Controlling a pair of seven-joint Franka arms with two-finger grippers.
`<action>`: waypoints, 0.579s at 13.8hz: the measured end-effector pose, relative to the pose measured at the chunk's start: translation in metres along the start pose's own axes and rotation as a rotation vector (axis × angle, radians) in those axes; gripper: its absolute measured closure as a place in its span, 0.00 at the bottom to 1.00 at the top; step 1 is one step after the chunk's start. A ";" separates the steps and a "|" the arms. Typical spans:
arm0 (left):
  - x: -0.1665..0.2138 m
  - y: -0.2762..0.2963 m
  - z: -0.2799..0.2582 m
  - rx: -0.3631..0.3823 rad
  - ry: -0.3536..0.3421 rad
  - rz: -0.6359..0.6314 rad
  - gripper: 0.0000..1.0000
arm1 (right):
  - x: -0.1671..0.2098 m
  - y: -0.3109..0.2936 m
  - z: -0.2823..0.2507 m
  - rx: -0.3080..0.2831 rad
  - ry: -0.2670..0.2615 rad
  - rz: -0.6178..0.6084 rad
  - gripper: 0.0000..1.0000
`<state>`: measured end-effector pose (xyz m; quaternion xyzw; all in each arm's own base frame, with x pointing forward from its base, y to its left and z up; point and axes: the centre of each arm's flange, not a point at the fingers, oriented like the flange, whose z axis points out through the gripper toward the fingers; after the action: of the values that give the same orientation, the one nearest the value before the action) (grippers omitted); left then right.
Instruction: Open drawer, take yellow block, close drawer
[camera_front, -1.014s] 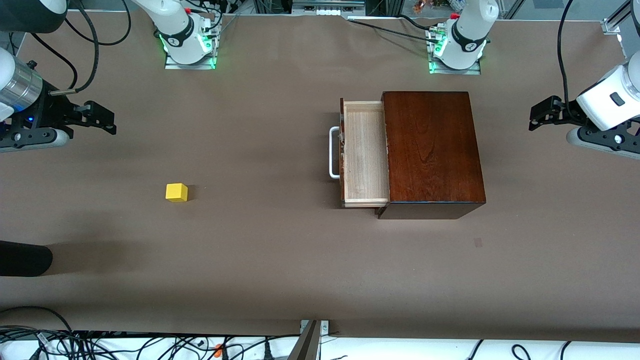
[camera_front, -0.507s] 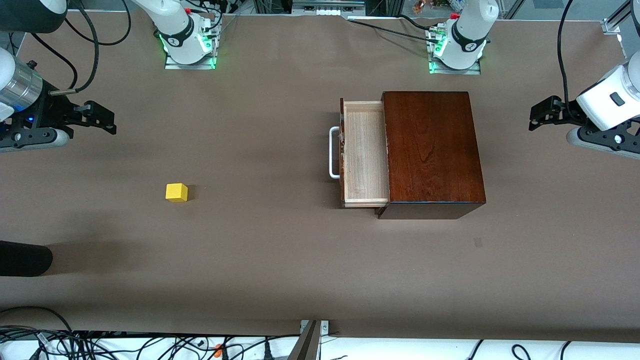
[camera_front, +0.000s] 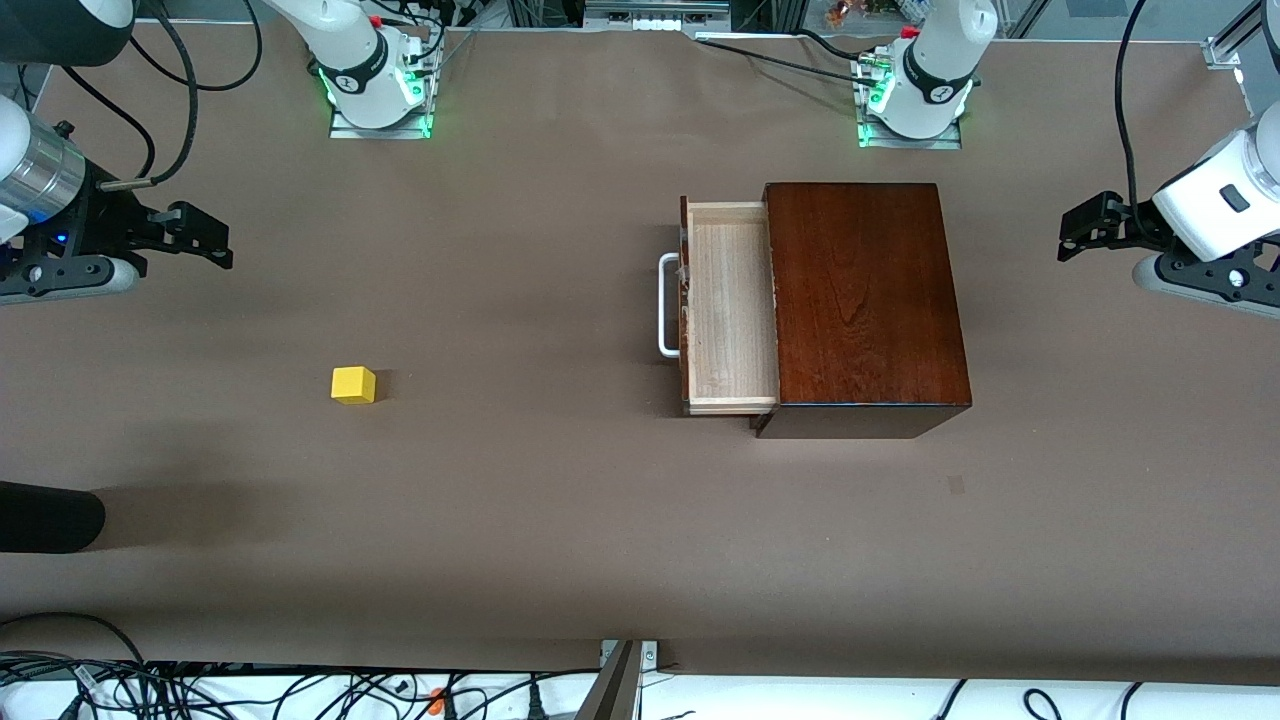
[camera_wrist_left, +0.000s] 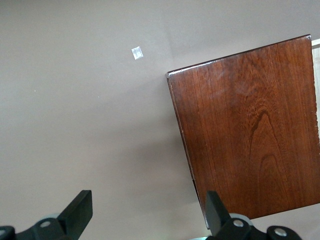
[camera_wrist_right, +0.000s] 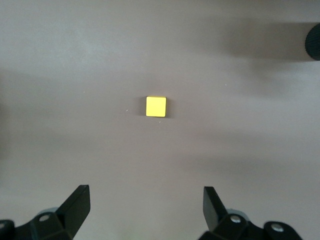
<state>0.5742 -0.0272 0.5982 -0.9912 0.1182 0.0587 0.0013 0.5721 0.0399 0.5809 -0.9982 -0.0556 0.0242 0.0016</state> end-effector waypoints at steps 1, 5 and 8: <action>0.000 -0.001 0.000 0.000 0.000 -0.001 0.00 | 0.000 0.000 0.000 0.000 0.000 0.000 0.00; -0.001 -0.004 0.000 0.000 0.000 -0.007 0.00 | 0.000 0.000 0.000 0.000 0.000 0.000 0.00; -0.001 -0.004 0.000 0.000 0.000 -0.008 0.00 | 0.000 0.000 0.000 0.000 0.000 0.000 0.00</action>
<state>0.5742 -0.0229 0.5985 -0.9917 0.1143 0.0585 0.0015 0.5721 0.0399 0.5809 -0.9982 -0.0556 0.0242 0.0016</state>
